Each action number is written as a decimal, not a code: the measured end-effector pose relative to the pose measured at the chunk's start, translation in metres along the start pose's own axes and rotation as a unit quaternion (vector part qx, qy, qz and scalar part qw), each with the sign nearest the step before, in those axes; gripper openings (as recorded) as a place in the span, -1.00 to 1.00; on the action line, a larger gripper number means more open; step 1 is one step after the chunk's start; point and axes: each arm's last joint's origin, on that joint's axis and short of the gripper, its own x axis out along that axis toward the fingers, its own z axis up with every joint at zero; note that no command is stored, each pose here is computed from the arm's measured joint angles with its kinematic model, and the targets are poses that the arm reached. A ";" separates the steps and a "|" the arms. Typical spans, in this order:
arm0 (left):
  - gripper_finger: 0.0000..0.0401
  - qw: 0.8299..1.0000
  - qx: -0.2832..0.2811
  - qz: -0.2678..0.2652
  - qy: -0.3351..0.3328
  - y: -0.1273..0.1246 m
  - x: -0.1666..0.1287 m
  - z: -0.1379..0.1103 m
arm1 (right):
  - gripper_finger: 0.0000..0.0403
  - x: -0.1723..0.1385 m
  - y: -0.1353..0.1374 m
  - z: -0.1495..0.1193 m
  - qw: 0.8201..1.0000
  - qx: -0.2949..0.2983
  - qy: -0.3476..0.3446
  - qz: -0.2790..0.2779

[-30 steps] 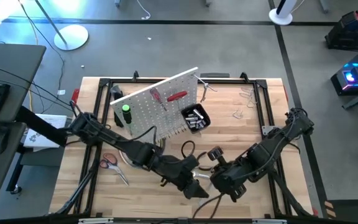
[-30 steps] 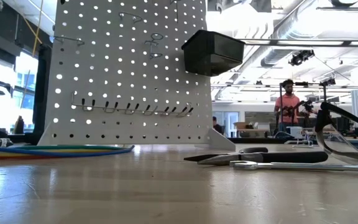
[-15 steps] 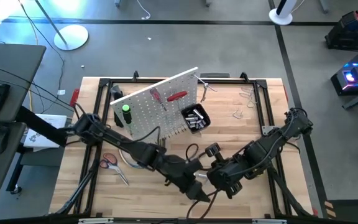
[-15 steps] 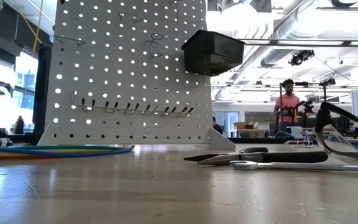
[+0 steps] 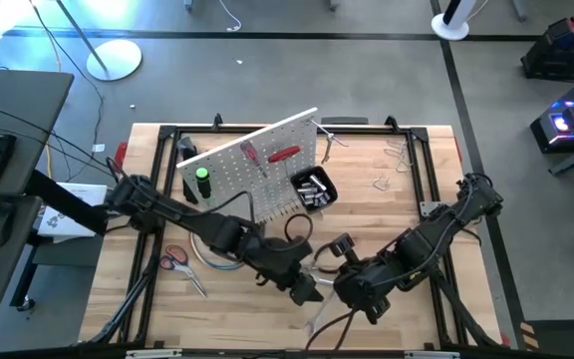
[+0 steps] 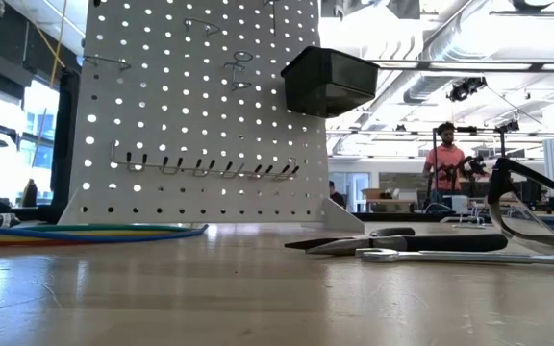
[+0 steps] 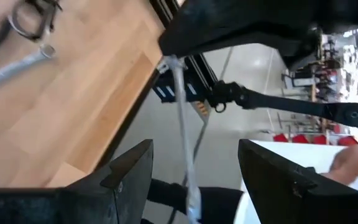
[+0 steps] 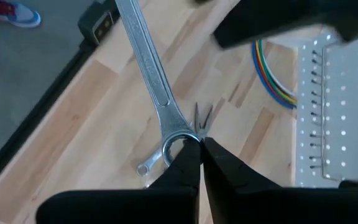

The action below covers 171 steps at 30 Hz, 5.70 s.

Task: Hang tools onto peg board
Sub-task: Hang the wrench on the peg board

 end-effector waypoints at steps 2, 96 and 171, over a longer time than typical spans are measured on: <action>0.13 1.000 -0.001 -0.009 0.015 0.000 0.003 -0.001 | -1.00 -0.001 -0.001 0.001 1.000 0.001 -0.007 -0.001; -1.00 0.874 0.198 0.039 -0.442 -0.003 -0.032 0.116 | 0.10 -0.148 -0.015 -0.044 0.777 0.394 -0.451 -0.192; 0.24 0.948 0.223 -0.157 -0.164 -0.092 -0.125 -0.075 | 0.10 -0.073 0.054 -0.052 0.890 0.421 -0.171 0.035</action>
